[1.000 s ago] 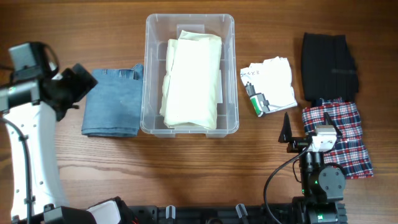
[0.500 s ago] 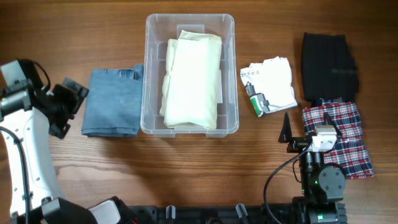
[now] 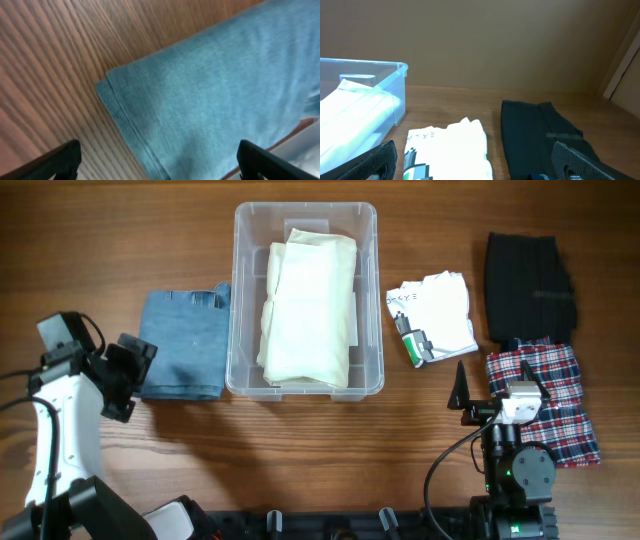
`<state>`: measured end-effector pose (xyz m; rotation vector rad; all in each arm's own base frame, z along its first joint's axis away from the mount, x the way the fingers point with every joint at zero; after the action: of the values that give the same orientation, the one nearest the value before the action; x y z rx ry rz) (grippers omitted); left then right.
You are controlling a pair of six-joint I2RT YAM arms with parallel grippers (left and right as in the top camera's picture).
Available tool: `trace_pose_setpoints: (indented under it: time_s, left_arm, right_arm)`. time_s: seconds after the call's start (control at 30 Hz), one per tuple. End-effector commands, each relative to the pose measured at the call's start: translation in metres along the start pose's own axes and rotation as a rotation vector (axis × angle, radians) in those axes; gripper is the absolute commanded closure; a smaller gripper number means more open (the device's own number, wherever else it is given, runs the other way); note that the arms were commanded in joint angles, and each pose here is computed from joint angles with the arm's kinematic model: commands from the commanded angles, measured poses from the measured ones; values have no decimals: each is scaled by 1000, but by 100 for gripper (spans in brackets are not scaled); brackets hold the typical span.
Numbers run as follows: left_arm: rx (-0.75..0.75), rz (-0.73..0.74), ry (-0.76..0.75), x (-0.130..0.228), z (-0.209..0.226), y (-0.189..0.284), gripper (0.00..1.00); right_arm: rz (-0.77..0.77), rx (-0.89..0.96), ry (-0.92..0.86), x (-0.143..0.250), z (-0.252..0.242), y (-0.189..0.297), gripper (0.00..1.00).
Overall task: Pack container
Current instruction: 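Move the left gripper to the folded blue denim, then grasp the blue denim's left edge with the left gripper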
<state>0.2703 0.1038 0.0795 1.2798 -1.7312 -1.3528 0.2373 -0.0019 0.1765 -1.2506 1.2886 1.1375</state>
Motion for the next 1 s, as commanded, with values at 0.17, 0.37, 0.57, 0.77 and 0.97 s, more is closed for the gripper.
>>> trace_pose_setpoints:
  time_s: [0.17, 0.37, 0.57, 0.77, 0.97]
  left_arm:
    - [33, 13, 40, 16, 15, -28, 0]
    - [47, -6, 83, 16, 18, -35, 0]
    - [73, -35, 104, 12, 16, -40, 0]
    - [74, -35, 131, 12, 17, -44, 0]
    - [64, -24, 180, 13, 20, -56, 0]
  right_arm:
    - [-5, 9, -9, -1, -2, 0, 0]
    - [-5, 9, -10, -1, -2, 0, 0]
    - [-5, 9, -9, -1, -2, 0, 1]
    - [-5, 9, -9, -1, -2, 0, 0]
    - [-5, 9, -9, -1, -2, 0, 0]
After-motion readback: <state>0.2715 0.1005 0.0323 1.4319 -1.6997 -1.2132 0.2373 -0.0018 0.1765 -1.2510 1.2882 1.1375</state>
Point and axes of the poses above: each gripper's point midway between its finger pads, its own y axis back along the fingers, its own z axis along the line the jaws close on, x = y × z, the point moved 1 cm from there along y, back along the fingers, and after that the axes turned 1 degree about y, right-handed, at the moved point
